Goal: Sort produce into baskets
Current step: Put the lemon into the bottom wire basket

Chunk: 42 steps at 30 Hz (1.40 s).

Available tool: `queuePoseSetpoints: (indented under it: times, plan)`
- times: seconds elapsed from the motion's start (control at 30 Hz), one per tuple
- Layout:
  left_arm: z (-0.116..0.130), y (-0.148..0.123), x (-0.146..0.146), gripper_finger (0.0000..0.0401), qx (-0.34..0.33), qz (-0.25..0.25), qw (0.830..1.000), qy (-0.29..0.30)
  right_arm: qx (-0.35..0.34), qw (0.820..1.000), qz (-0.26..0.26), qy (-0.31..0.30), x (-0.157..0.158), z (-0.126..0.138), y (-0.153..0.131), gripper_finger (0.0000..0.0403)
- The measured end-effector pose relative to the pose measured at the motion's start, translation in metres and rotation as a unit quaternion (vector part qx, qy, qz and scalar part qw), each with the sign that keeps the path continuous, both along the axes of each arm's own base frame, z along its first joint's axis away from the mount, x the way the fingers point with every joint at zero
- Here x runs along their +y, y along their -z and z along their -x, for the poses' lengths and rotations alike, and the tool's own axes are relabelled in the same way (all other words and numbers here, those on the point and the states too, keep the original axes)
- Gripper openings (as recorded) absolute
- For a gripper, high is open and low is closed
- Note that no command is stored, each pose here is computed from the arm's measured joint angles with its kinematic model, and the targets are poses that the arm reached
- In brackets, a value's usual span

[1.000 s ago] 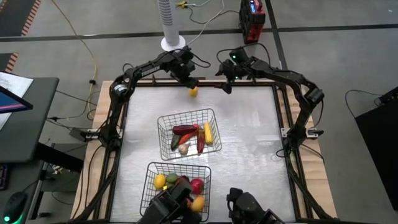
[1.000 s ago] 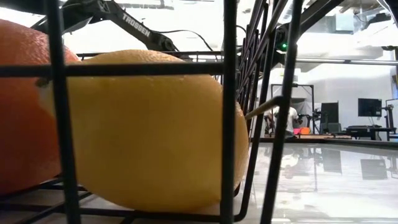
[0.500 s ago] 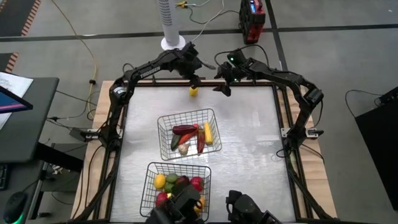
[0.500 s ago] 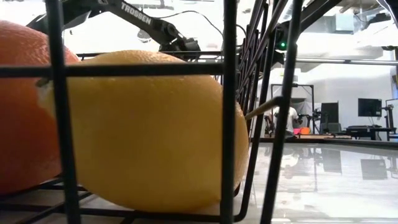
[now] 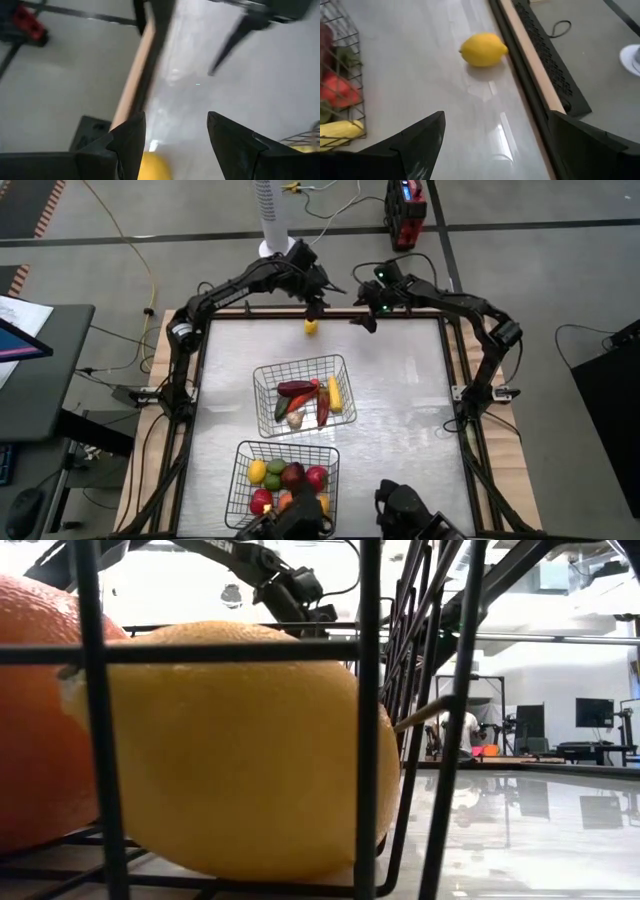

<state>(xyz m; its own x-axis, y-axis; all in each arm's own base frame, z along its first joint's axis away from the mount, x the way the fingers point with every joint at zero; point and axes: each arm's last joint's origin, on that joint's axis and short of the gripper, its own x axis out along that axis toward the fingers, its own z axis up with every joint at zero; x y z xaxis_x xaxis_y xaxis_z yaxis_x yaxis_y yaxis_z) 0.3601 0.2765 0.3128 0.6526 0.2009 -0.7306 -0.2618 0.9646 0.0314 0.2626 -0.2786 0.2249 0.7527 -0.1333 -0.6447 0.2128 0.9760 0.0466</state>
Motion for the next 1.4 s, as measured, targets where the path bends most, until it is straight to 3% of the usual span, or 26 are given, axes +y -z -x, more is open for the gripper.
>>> queuePoseSetpoints:
  times: [0.2,0.37,0.53,0.67,0.83,1.0,1.13,1.4]
  plan:
    - [-0.018,0.029,-0.019,0.02,-0.027,-0.004,0.999,0.041,-0.001,1.0,-0.012,0.012,-0.001,0.002,0.001,0.038]
    - [-0.014,0.034,-0.041,0.02,-0.061,-0.059,0.995,0.055,-0.001,1.0,-0.011,0.004,0.003,-0.002,0.001,0.038]
    - [0.023,0.012,-0.056,0.02,-0.125,-0.106,0.986,0.04,-0.016,1.0,-0.007,0.01,0.002,-0.006,-0.002,0.038]
    - [0.063,0.0,-0.075,0.02,-0.156,-0.103,0.982,0.009,-0.039,0.999,-0.01,0.028,0.0,-0.009,-0.006,0.038]
    - [0.101,0.013,-0.099,0.02,-0.148,-0.102,0.983,-0.027,-0.055,0.998,-0.016,0.036,0.002,-0.014,-0.008,0.038]
    - [0.131,0.02,-0.114,0.02,-0.193,-0.142,0.97,-0.051,-0.058,0.997,-0.022,0.036,0.005,-0.017,-0.01,0.038]
    - [0.152,0.025,-0.115,0.02,-0.229,-0.157,0.958,-0.079,-0.063,0.997,-0.02,0.037,0.004,-0.019,-0.015,0.038]
    - [0.185,0.043,-0.087,0.02,-0.215,-0.126,0.959,-0.135,-0.061,0.997,-0.033,0.041,0.005,-0.021,-0.017,0.038]
